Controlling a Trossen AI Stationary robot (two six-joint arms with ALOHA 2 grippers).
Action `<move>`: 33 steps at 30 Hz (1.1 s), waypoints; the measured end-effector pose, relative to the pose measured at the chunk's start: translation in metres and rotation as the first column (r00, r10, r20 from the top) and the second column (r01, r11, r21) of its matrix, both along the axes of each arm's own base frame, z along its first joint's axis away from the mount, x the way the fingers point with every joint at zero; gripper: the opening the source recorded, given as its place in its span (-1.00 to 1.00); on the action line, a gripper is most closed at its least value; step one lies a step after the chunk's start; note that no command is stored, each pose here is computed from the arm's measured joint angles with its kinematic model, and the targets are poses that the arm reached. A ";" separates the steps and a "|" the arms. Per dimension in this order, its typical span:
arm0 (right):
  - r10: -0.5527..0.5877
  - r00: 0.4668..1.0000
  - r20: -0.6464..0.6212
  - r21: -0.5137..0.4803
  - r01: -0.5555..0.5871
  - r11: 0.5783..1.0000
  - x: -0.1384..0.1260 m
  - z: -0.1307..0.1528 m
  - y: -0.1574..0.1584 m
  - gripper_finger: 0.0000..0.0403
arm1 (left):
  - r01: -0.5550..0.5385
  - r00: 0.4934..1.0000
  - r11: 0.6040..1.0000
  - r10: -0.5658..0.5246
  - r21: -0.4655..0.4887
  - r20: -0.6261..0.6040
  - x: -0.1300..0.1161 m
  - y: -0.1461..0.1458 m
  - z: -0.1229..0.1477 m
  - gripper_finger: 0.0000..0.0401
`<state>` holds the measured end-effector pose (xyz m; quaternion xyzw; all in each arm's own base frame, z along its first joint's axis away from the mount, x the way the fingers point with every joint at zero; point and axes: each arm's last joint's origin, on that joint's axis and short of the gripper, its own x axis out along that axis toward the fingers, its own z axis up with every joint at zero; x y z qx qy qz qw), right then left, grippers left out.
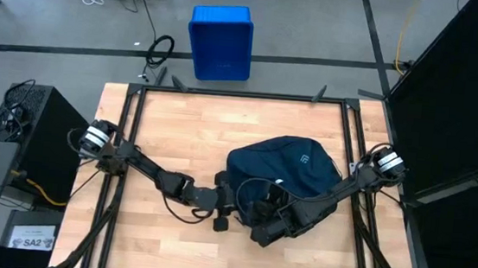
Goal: Unpack backpack
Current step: Open the dark blue backpack
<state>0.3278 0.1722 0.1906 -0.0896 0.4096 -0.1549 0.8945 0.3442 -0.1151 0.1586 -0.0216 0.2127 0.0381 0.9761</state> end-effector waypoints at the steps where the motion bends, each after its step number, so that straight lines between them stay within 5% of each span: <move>1: 0.001 1.000 0.000 -0.002 -0.001 1.000 0.001 0.000 -0.001 -1.00 | -0.004 1.000 1.000 0.004 0.002 -0.006 0.001 0.001 -0.003 -0.37; 8: 0.008 1.000 0.007 -0.001 -0.008 1.000 0.004 0.001 -0.003 -1.00 | -0.026 0.999 0.999 0.027 0.023 -0.048 0.004 0.006 -0.016 -0.40; 15: 0.040 0.999 -0.001 0.026 -0.040 0.999 0.000 0.000 0.005 -1.00 | -0.007 0.998 0.997 0.012 0.078 -0.063 0.003 0.007 -0.016 -0.96; 22: 0.069 0.998 0.006 0.069 -0.069 0.995 -0.011 0.000 0.024 -1.00 | -0.005 0.990 0.991 0.023 0.131 -0.140 -0.003 0.009 -0.016 -1.00; 33: 0.156 0.988 -0.023 0.118 -0.152 0.981 -0.036 -0.001 0.055 -1.00 | -0.155 0.920 0.928 0.260 0.338 -0.293 -0.033 0.030 0.004 -1.00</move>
